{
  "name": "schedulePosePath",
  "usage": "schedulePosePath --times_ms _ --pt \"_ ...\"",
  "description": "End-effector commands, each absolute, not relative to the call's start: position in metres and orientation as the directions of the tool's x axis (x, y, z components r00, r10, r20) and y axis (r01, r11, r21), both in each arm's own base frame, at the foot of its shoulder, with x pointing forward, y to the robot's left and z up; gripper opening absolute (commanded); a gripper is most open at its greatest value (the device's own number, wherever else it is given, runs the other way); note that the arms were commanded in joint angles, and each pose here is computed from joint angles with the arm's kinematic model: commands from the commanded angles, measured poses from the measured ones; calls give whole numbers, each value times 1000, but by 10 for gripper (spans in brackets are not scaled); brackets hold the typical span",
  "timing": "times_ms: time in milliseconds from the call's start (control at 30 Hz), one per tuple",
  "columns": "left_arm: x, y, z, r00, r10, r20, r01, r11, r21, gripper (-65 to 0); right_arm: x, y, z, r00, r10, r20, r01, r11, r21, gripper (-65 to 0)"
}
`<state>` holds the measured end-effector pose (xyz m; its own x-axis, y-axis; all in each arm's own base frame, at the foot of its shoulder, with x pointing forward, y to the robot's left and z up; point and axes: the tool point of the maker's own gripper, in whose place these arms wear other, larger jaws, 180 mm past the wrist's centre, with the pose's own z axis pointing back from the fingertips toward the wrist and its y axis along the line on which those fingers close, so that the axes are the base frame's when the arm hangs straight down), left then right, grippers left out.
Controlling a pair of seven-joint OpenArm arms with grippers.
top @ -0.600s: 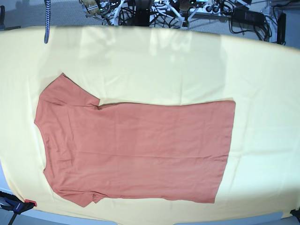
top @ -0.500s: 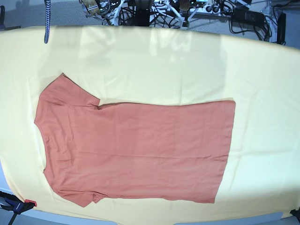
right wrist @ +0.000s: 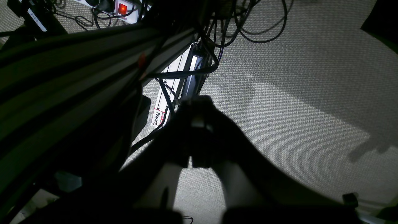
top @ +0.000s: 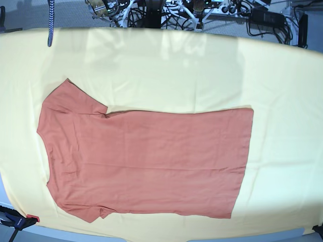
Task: Fold the T-shirt properly
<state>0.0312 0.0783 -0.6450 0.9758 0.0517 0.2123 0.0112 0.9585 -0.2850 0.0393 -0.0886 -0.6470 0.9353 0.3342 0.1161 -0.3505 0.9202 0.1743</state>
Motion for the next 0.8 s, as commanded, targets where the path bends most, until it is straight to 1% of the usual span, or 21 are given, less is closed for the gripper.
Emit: schedulePosePath --times_ms 0,467,533,567,667,767 --pt "34 76 -643 972 61 228 10 955 -298 -650 43 -90 -646 936 327 130 -346 922 176 -650" --pt "35 76 -643 972 61 229 11 955 -298 -650 43 -90 -646 936 327 131 -346 921 177 -650" --pt "36 75 -643 971 59 232 13 954 -298 -650 44 -86 -644 933 334 135 -355 914 196 -650" --pt "37 74 -643 972 45 229 26 954 -298 -650 43 -83 -643 929 347 124 -367 903 222 -650" --pt "24 71 -643 984 -64 164 110 951 -290 -650 24 -77 -637 912 407 44 -401 865 301 -650" --pt "3 65 -639 987 -99 130 134 945 -300 -650 4 -76 -634 908 418 21 -403 860 314 -650"
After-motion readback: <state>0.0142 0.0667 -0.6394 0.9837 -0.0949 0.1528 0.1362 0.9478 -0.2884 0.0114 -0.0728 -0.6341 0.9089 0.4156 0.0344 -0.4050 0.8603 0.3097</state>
